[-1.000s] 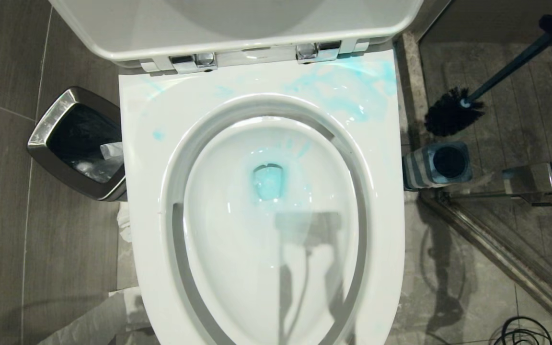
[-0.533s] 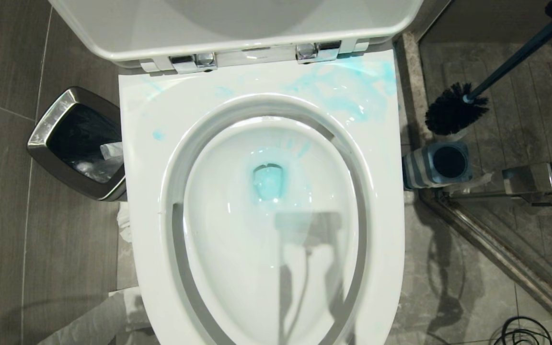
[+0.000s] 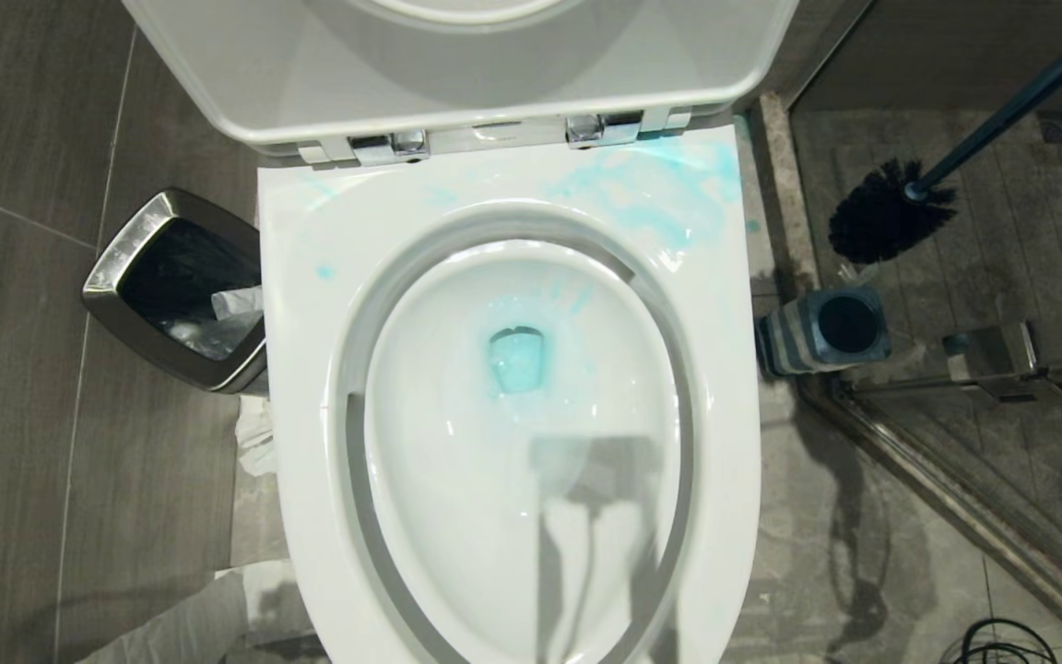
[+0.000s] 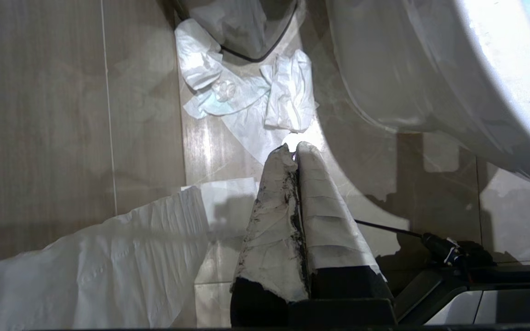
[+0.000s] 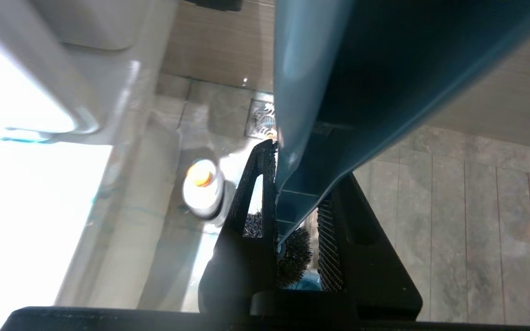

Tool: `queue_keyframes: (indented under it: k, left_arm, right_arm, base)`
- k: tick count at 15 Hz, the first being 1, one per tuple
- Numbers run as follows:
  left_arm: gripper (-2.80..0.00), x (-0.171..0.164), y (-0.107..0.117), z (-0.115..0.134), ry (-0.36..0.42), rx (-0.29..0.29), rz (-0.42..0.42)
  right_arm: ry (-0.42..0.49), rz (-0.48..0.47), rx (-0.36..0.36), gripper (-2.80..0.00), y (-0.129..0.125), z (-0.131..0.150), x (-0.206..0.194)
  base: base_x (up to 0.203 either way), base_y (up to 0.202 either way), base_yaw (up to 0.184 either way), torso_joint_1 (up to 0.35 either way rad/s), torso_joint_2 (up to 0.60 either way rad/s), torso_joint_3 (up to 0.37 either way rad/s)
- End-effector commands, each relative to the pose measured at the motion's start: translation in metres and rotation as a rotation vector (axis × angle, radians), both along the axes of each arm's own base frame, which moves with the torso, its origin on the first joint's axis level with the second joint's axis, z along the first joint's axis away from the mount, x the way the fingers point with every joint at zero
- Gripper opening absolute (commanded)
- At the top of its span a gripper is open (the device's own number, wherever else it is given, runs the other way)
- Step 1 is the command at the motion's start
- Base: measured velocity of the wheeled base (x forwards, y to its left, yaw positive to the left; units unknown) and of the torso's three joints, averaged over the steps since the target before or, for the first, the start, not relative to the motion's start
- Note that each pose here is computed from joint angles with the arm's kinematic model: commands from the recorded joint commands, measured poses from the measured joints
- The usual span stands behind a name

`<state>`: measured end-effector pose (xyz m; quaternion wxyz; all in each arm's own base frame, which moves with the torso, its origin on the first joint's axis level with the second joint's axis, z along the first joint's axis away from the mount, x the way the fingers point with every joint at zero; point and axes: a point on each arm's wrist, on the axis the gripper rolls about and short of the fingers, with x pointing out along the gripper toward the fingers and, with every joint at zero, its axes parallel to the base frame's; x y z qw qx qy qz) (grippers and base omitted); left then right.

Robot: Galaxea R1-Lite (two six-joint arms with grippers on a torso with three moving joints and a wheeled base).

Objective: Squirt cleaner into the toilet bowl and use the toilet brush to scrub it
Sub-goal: Scrub the toilet bowl

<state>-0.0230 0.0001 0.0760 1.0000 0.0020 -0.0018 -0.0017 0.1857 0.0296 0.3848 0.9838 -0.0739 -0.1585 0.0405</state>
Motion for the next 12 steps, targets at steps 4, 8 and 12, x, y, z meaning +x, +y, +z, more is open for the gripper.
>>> queue_keyframes:
  k: [4, 8, 12]
  left_arm:
    - [-2.80, 0.000, 0.000, 0.000, 0.000, 0.001, -0.001]
    - [-2.80, 0.000, 0.000, 0.000, 0.000, 0.001, -0.001]
    - [-2.80, 0.000, 0.000, 0.000, 0.000, 0.001, -0.001]
  right_arm:
    - [-0.006, 0.096, 0.028, -2.80, 0.025, 0.021, -0.018]
    - [0.023, 0.157, 0.070, -2.80, 0.054, 0.032, -0.035]
    - [0.047, 0.199, 0.067, -2.80, 0.069, 0.029, -0.034]
  base:
    - [0.000, 0.000, 0.000, 0.003, 0.00, 0.203]
    - [0.000, 0.000, 0.000, 0.000, 0.00, 0.198]
    - [0.000, 0.000, 0.000, 0.003, 0.00, 0.206]
